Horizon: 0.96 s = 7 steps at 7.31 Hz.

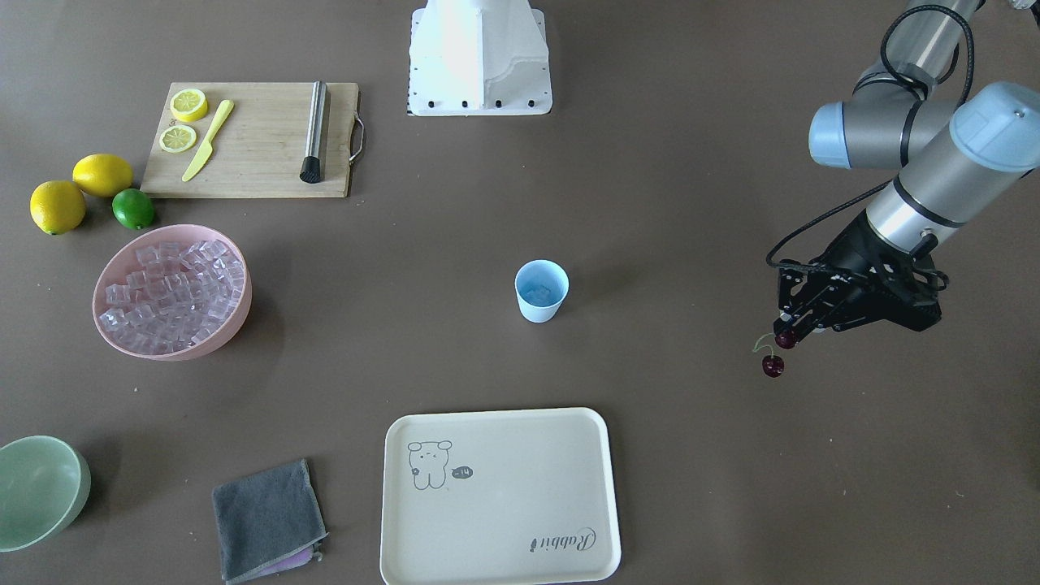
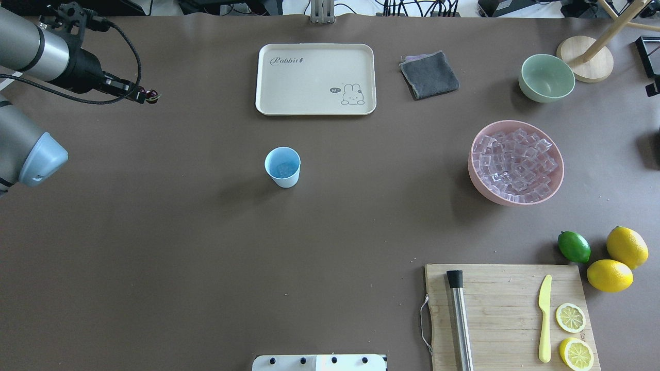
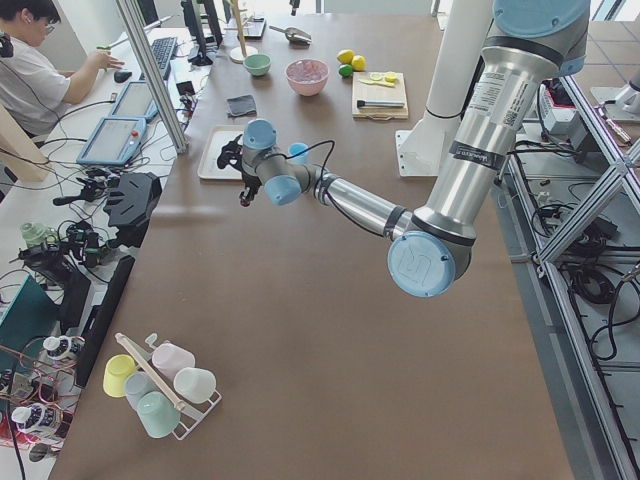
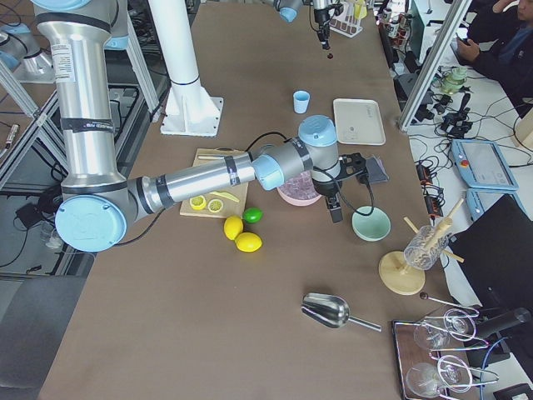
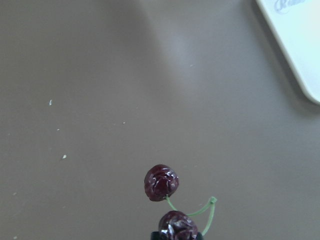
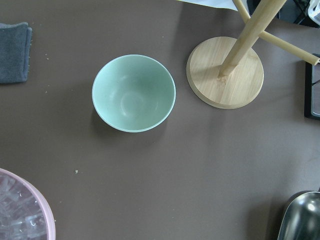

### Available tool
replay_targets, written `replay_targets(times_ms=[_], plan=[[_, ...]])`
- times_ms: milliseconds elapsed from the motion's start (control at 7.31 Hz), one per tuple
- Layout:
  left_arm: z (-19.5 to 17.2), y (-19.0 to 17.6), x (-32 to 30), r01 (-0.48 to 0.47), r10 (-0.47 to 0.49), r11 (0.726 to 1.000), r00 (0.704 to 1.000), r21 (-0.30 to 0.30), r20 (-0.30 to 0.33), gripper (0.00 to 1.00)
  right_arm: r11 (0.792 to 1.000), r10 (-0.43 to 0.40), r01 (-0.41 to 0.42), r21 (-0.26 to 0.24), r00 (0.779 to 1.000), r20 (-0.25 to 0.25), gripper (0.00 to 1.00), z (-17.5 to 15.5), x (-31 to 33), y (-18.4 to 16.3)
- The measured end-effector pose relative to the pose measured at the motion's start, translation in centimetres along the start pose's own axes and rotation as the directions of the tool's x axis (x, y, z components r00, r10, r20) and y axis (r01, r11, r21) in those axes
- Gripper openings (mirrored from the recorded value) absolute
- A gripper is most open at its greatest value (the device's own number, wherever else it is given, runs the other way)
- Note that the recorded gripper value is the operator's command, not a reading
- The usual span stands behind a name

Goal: Put ice and cherries in cup
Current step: 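Lift the cherries and carry them to the blue cup with the left gripper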

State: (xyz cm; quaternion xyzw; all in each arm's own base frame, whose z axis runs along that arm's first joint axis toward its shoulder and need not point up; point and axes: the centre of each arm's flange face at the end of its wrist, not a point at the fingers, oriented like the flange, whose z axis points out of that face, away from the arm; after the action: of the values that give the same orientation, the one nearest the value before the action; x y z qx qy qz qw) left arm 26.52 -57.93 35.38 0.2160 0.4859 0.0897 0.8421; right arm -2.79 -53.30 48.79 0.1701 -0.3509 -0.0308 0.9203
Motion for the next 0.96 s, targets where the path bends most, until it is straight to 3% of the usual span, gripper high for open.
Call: replay_targets(times_ms=[274, 547, 957], plan=[[-0.9, -1.1, 7.7, 0.005, -0.002, 0.999, 0.996, 0.032, -0.094, 0.00, 1.000, 0.001, -0.001, -0.002, 1.000, 0.002, 1.00, 0.1, 0.0, -0.1], [0.5, -0.6, 13.7, -0.044, 0.046, 0.999, 0.985, 0.018, -0.164, 0.00, 1.000, 0.005, -0.005, -0.006, 1.000, 0.002, 1.00, 0.2, 0.2, 0.2], [4.7, 2.1, 20.3, -0.110, 0.110, 0.994, 0.977, 0.011, -0.184, 0.00, 1.000, 0.007, -0.007, -0.008, 1.000, 0.001, 1.00, 0.2, 0.3, 0.4]])
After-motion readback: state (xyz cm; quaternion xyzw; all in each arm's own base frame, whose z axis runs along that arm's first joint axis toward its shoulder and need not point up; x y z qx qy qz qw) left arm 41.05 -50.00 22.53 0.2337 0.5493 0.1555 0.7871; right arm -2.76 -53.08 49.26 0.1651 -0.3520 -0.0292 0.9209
